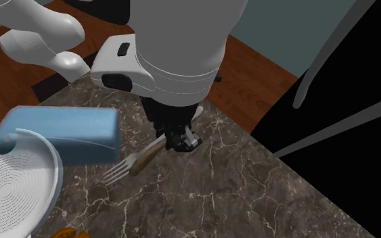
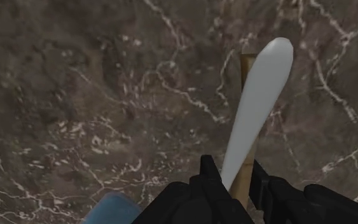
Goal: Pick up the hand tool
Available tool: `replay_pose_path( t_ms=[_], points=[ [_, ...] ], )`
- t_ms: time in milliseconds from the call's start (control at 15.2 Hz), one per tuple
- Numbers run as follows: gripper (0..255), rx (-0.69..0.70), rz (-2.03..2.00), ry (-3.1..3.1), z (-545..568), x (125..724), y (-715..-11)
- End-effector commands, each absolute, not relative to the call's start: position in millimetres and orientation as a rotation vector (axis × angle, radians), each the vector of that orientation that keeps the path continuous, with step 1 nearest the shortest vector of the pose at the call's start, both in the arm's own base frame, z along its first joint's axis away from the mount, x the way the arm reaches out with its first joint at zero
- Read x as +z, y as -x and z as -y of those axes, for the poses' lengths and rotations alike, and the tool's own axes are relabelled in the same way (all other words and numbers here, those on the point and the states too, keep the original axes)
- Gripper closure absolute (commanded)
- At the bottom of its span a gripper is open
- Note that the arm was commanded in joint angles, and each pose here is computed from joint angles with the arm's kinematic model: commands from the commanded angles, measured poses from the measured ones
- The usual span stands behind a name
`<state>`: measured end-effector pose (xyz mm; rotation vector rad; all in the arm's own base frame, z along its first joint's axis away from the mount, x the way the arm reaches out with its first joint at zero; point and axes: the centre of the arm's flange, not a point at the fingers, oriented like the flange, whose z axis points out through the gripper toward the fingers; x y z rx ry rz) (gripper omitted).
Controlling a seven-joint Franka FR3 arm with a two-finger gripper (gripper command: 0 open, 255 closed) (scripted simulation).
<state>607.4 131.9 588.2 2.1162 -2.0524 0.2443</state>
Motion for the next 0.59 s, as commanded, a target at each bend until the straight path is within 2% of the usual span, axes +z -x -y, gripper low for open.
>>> replay_pose_path(
  t_ms=[0,528],
  points=[
    [255,0.244,2.052,-2.116,-132,599,-606],
    [255,0.244,2.052,-2.116,-132,632,-606]
  ],
)
